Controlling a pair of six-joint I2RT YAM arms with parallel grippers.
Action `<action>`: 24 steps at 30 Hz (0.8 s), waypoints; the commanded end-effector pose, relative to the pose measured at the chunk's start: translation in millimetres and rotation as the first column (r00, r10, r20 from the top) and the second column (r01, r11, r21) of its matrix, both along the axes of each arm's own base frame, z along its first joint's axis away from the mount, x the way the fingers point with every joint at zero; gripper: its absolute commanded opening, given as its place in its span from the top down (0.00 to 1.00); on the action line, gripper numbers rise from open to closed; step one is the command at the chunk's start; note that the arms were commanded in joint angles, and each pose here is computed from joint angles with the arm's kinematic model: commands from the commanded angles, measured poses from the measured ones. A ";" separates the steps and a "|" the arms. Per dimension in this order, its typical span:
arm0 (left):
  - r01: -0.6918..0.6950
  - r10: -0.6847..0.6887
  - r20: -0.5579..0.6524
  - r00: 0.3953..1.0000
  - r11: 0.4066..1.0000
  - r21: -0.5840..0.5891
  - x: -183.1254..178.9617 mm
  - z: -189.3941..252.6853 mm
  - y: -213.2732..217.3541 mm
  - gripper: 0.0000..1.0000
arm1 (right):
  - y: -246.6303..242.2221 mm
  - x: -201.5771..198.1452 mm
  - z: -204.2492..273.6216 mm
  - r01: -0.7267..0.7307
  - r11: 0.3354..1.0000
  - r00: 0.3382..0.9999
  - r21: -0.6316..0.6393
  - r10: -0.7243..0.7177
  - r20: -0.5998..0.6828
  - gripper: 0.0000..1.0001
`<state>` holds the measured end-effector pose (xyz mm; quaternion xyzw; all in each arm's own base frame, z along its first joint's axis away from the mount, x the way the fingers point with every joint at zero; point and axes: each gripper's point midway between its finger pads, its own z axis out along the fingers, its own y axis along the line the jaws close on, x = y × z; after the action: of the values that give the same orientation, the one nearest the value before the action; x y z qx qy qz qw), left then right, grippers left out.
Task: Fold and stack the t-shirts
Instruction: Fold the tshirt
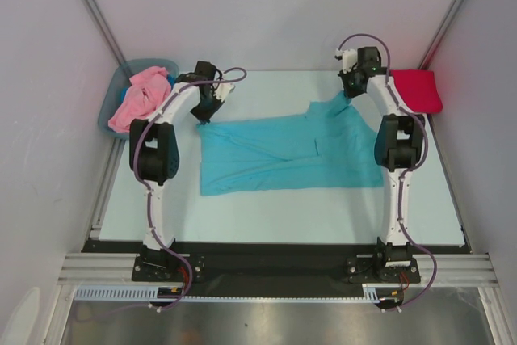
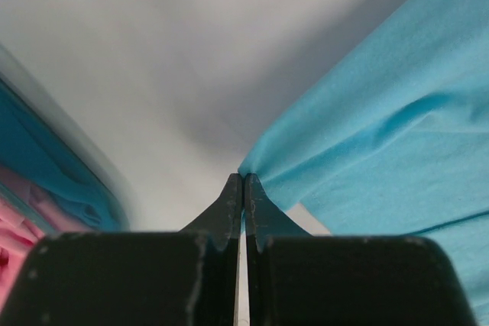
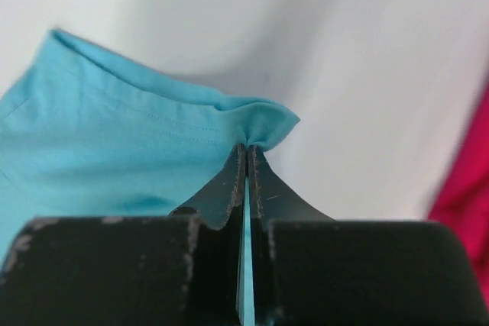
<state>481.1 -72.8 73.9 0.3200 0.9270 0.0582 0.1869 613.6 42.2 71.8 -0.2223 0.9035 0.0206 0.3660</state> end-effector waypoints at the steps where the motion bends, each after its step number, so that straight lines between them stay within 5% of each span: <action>1: 0.013 -0.014 0.113 0.993 1.000 0.003 7.0 39.3 1.4 1.00 | -21.8 -15.2 67.2 -0.019 0.999 0.997 -0.035 0.022 0.071 1.00; 24: 0.030 -0.036 0.158 0.987 0.999 0.039 -1.1 41.2 16.4 1.00 | -31.8 -64.4 87.4 -0.122 0.991 0.992 -0.049 0.120 -0.031 1.00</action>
<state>473.5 -66.5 78.4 0.3339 0.9151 0.0733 0.2138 555.4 23.2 110.7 -0.2836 0.9051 0.0321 0.3151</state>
